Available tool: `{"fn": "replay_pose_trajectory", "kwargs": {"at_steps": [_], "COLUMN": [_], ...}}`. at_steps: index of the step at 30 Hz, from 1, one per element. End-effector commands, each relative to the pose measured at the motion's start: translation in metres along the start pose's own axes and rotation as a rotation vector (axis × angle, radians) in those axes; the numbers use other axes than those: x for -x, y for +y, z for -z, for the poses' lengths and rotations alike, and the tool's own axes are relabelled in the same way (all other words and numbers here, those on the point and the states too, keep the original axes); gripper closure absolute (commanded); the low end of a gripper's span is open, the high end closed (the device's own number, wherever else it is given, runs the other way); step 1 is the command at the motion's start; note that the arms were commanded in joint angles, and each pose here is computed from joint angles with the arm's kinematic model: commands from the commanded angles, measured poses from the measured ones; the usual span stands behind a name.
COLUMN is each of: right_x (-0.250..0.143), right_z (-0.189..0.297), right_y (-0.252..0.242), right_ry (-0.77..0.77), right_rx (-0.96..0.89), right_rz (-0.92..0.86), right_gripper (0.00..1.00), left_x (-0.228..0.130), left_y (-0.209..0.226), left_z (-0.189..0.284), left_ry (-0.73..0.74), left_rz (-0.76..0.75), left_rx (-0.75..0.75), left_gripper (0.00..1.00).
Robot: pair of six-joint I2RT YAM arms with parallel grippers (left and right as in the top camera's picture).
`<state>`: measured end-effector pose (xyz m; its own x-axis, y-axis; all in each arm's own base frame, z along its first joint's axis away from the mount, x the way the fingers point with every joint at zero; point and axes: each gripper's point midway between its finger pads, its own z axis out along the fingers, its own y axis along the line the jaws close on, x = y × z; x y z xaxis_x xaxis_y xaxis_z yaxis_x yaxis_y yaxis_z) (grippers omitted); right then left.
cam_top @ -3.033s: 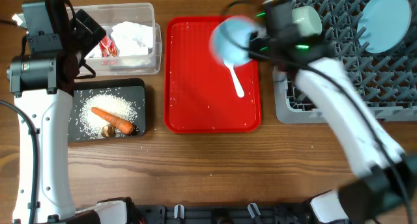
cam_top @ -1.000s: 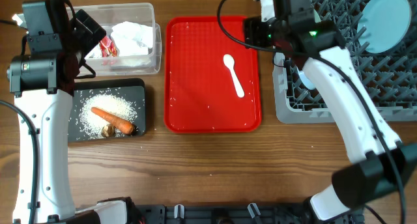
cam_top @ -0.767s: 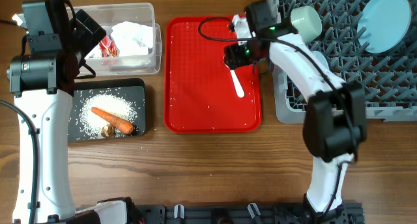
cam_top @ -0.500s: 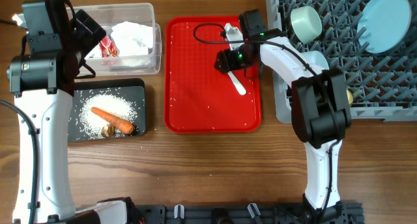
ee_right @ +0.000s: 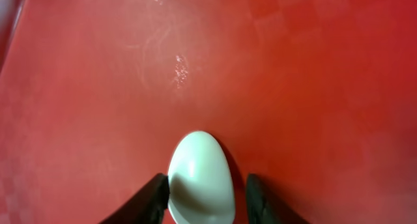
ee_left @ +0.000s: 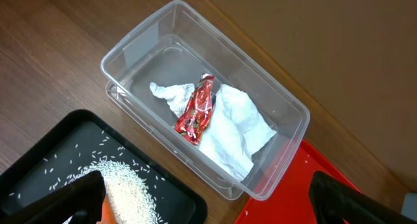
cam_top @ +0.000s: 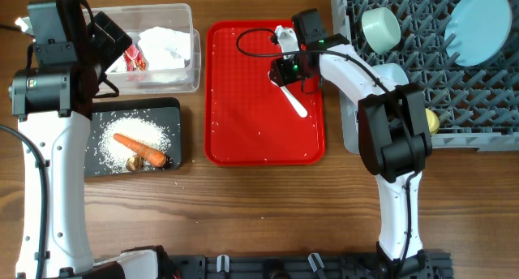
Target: Sort waste into correct bins and load items into the dishwasher rack
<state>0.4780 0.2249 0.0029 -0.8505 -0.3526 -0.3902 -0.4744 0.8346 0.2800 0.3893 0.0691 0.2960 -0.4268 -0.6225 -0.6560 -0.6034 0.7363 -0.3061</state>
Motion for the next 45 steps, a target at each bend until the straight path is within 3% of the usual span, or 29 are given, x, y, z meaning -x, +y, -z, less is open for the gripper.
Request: {"fn": "replay_pose_trajectory", "kwargs": {"at_steps": [1, 8, 13, 16, 21, 24, 26, 30, 33, 37, 40, 45], "right_x": [-0.093, -0.102, -0.104, -0.078, 0.004, 0.021, 0.016, -0.035, -0.081, -0.146, -0.171, -0.184], "right_z": [-0.048, -0.046, -0.033, 0.007, 0.173, 0.285, 0.331, 0.387, 0.389, 0.387, 0.386, 0.372], "right_y": [-0.029, -0.027, -0.028, -0.030, -0.023, -0.027, -0.036, -0.111, -0.172, -0.235, -0.265, -0.289], "right_ry": [0.273, 0.313, 0.341, 0.290, -0.040, -0.270, -0.344, -0.320, -0.361, -0.425, -0.485, -0.545], "right_rx": [-0.071, -0.070, -0.074, -0.082, -0.157, -0.294, -0.397, -0.749, -0.816, -0.923, -0.959, -0.977], "right_rz": [-0.092, -0.115, -0.152, -0.167, -0.089, -0.055, -0.074, -0.353, -0.792, -1.249, -1.381, -1.390], "right_gripper": [0.65, 0.94, 0.96, 0.96, 0.96, 0.96, 0.96, 0.96, 0.96, 0.96, 0.96, 0.96], "left_x": [0.004, 0.004, 0.004, 0.004, 0.004, 0.004, 0.004, 0.004, 0.004, 0.004, 0.004, 0.004], "left_y": [0.000, 0.000, 0.000, 0.000, 0.000, 0.000, 0.000, 0.000, 0.000, 0.000, 0.000, 0.000], "left_z": [0.006, 0.006, 0.006, 0.006, 0.006, 0.006, 0.006, 0.006, 0.006, 0.006, 0.006, 0.006], "left_ry": [-0.015, -0.015, -0.015, -0.015, -0.015, -0.015, -0.015, -0.015, -0.015, -0.015, -0.015, -0.015], "left_rz": [0.020, 0.020, 0.020, 0.020, 0.020, 0.020, 0.020, 0.020, 0.020, 0.020, 0.020, 0.020], "left_rx": [-0.010, -0.010, -0.010, -0.010, -0.010, -0.010, -0.010, -0.010, -0.010, -0.010, -0.010, -0.010], "left_gripper": [0.00, 0.00, 0.00, 0.00, 0.00, 0.00, 0.00, 0.00, 0.00, 0.00, 0.00, 0.00]}}
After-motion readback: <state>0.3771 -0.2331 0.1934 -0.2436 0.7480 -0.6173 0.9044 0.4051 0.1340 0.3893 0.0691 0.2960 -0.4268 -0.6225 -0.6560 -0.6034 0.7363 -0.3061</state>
